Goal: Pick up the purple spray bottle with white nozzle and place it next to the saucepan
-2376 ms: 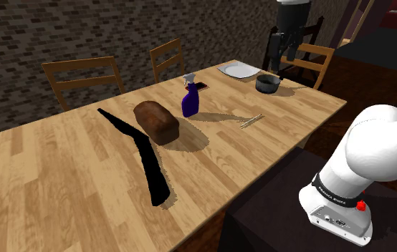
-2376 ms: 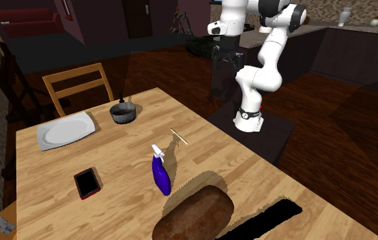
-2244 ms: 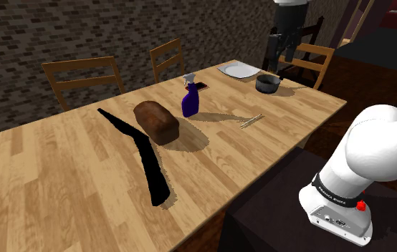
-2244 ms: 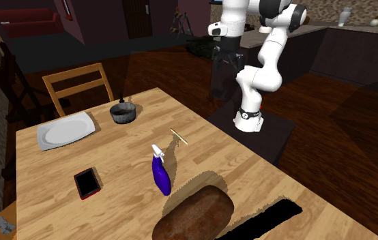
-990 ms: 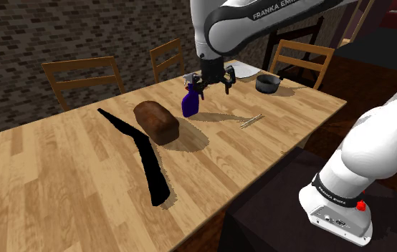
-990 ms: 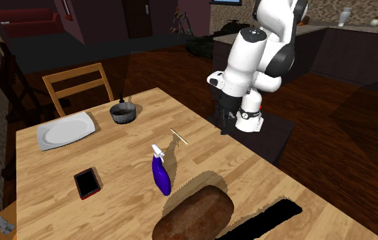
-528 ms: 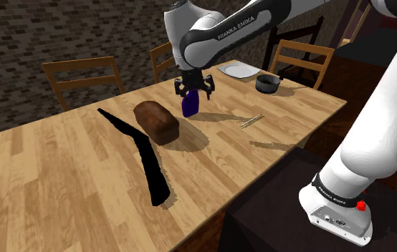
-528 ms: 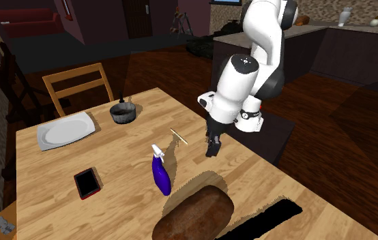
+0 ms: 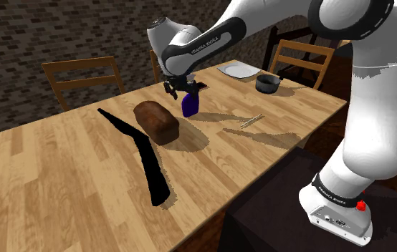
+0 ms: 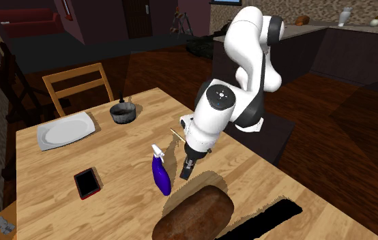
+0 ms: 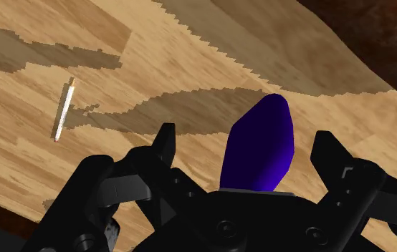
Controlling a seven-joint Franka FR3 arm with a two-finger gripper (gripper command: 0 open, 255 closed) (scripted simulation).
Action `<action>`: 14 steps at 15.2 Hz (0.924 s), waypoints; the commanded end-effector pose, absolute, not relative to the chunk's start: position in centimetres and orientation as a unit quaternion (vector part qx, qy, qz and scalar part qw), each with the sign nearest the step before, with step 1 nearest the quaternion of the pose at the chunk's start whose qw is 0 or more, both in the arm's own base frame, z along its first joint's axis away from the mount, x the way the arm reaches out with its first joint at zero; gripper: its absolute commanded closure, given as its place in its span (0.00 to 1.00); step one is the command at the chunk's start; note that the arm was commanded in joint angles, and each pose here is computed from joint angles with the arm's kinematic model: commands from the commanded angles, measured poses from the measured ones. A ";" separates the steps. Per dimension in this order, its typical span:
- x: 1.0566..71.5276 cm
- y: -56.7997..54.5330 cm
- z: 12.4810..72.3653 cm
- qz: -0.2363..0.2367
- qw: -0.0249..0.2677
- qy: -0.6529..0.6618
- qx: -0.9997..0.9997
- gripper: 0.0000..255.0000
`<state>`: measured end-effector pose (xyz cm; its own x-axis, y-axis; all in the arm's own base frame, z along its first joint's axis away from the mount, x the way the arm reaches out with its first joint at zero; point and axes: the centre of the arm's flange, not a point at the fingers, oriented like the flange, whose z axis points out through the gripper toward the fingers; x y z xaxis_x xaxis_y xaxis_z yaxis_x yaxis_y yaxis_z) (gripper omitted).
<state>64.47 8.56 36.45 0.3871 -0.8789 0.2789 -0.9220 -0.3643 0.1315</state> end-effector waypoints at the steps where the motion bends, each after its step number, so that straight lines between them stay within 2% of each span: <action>1: 66.9 8.0 35.2 0.088 0.139 -0.574 0.802 0.00; 5: 70.9 6.5 33.4 0.100 0.148 -0.616 0.768 0.00; 14: 70.8 5.1 29.6 0.100 0.148 -0.616 0.768 0.00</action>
